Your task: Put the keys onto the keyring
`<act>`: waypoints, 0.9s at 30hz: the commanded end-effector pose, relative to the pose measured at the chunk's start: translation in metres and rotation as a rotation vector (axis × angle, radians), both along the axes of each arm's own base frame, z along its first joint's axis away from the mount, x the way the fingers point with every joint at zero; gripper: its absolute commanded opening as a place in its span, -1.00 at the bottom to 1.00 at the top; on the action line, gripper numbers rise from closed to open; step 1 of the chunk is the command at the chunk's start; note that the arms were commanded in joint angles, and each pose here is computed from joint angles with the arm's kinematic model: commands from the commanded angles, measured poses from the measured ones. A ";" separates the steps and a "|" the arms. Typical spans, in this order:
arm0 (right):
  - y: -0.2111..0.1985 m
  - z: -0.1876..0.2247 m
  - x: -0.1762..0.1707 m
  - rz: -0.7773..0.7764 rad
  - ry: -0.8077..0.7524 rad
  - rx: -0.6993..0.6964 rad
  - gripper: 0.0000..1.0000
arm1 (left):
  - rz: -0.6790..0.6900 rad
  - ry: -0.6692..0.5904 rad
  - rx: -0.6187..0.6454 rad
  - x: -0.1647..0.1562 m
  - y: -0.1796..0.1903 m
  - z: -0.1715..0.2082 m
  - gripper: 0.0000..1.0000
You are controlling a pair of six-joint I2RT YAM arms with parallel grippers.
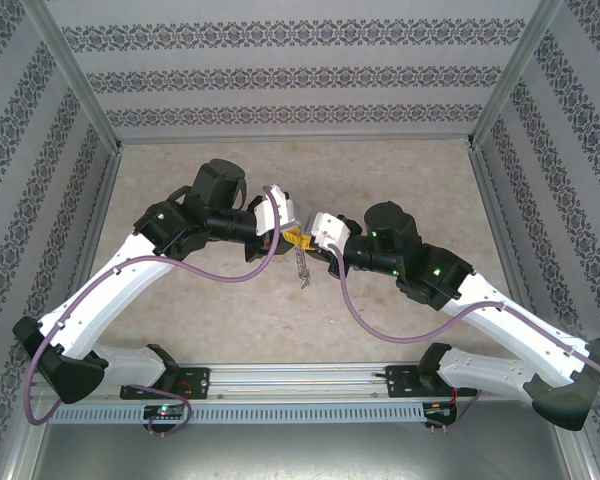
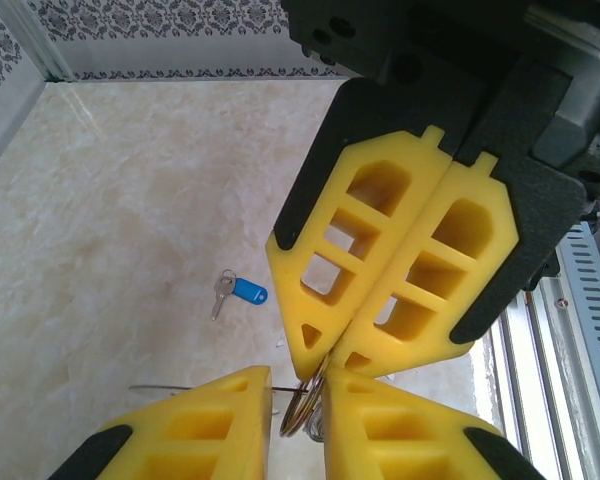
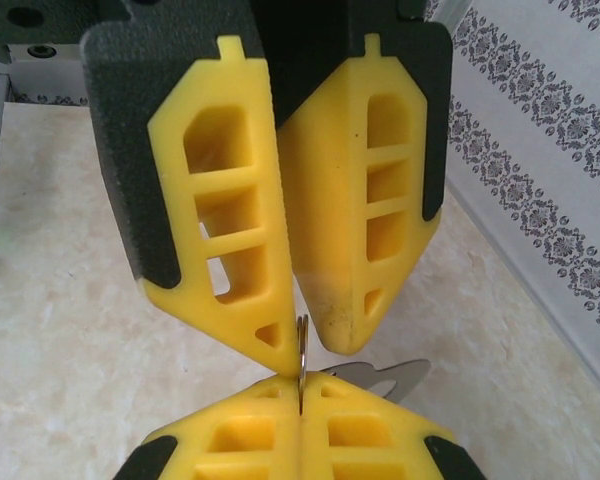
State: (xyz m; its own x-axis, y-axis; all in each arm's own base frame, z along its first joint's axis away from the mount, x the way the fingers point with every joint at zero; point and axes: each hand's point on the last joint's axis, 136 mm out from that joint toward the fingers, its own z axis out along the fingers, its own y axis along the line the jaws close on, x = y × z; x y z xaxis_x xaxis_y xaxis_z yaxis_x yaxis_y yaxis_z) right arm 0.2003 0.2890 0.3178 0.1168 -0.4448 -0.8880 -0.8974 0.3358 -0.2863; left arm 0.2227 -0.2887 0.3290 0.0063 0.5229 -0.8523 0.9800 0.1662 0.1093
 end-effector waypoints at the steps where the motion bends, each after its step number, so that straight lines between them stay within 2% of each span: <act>1: 0.002 0.029 -0.011 0.046 -0.058 0.072 -1.00 | -0.001 -0.030 0.035 -0.003 0.004 -0.005 -0.59; 7: 0.002 0.031 -0.011 0.048 -0.059 0.074 -1.00 | -0.005 -0.027 0.055 -0.006 0.007 -0.009 -0.69; 8: 0.002 0.031 -0.012 0.051 -0.058 0.076 -1.00 | -0.005 -0.026 0.055 -0.006 0.007 -0.009 -0.74; 10: 0.003 0.031 -0.012 0.057 -0.059 0.081 -1.00 | -0.011 -0.025 0.049 -0.007 0.006 -0.008 -1.00; 16: 0.003 0.033 -0.012 0.049 -0.055 0.089 -1.00 | -0.025 -0.044 0.030 -0.009 0.005 -0.004 -1.00; 17: 0.002 0.034 -0.011 0.043 -0.058 0.092 -0.91 | -0.024 -0.051 0.026 -0.009 0.006 -0.003 -1.00; 19: -0.002 0.033 -0.010 0.019 -0.055 0.097 -0.51 | -0.023 -0.060 0.014 -0.010 0.006 -0.001 -1.00; 21: -0.007 0.032 -0.010 -0.004 -0.054 0.103 -0.28 | -0.021 -0.067 0.008 -0.011 0.007 -0.001 -1.00; 27: -0.039 0.030 -0.003 -0.140 0.010 0.160 -0.01 | -0.023 -0.087 -0.011 -0.016 0.011 0.003 -1.00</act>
